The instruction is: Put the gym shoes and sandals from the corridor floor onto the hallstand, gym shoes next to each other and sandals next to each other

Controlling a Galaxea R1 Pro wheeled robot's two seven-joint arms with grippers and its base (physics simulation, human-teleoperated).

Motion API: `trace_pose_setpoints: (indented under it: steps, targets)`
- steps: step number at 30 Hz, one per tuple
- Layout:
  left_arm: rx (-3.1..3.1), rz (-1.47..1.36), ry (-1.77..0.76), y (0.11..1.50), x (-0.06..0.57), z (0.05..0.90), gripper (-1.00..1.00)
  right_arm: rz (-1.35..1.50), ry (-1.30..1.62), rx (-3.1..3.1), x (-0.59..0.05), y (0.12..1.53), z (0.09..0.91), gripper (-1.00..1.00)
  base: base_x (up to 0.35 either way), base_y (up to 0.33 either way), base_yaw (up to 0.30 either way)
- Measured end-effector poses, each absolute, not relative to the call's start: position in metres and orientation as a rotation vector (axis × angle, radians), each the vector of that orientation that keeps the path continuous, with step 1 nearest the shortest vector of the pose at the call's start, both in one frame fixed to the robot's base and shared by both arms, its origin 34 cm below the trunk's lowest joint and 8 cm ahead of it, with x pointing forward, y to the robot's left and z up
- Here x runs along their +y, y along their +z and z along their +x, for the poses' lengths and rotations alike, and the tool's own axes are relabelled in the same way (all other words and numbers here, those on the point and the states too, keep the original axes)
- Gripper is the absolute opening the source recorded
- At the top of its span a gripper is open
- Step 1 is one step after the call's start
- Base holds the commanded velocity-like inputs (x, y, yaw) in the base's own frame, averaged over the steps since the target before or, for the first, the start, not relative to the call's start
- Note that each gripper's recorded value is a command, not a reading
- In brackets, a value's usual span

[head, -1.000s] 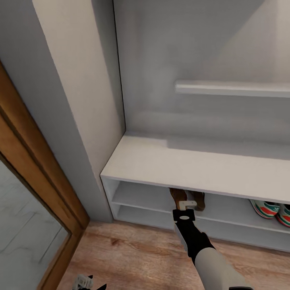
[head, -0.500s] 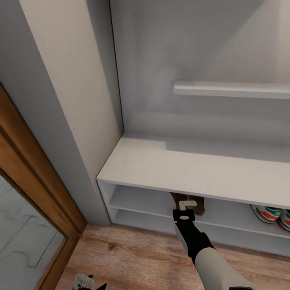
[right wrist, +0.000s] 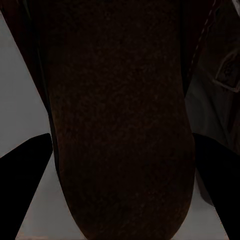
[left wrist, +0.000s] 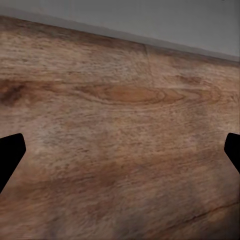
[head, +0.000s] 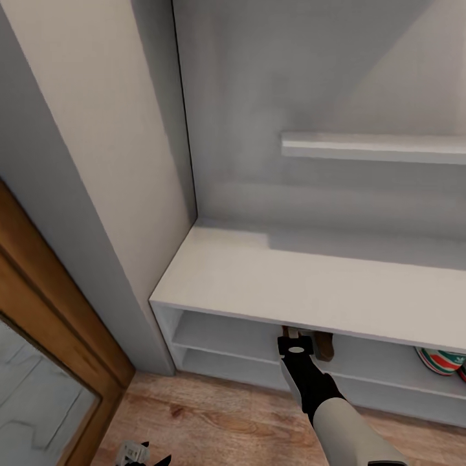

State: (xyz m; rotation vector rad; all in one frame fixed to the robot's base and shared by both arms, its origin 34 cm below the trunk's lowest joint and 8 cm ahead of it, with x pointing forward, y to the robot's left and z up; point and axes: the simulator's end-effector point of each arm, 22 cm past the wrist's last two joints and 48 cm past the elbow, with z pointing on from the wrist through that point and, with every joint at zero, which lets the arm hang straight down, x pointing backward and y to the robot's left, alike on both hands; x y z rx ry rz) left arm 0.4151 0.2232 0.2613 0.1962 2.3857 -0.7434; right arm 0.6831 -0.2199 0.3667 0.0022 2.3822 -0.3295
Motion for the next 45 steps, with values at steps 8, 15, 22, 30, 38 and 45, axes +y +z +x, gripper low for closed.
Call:
trace_pose_setpoints:
  steps: [8, 15, 22, 30, 38, 45]
  targets:
    - [2.386, 0.196, -0.745, 0.2613, 0.2230, 0.4149, 1.00, 0.002, -0.329, 2.383, -0.2198, 0.3664, 0.6831, 1.00, 0.013, 0.000, 0.000]
    - [2.384, 0.192, -0.743, 0.2614, 0.2235, 0.4153, 1.00, 0.000, -0.329, 2.384, -0.2196, 0.3660, 0.6827, 1.00, 0.000, 0.000, 0.000]
    - [2.385, 0.191, -0.742, 0.2614, 0.2243, 0.4153, 1.00, 0.001, -0.329, 2.384, -0.2196, 0.3660, 0.6827, 1.00, 0.000, 0.000, 0.000]
    - [2.384, 0.190, -0.741, 0.2614, 0.2249, 0.4158, 1.00, 0.001, -0.329, 2.384, -0.2196, 0.3659, 0.6827, 1.00, -0.029, 0.000, 0.000]
    - [2.384, 0.188, -0.739, 0.2614, 0.2254, 0.4163, 1.00, 0.000, -0.328, 2.384, -0.2194, 0.3658, 0.6830, 1.00, -0.262, 0.000, -0.005]
    - [2.383, 0.189, -0.739, 0.2618, 0.2257, 0.4169, 1.00, -0.001, -0.328, 2.383, -0.2194, 0.3662, 0.6831, 1.00, -0.242, 0.000, -0.034]
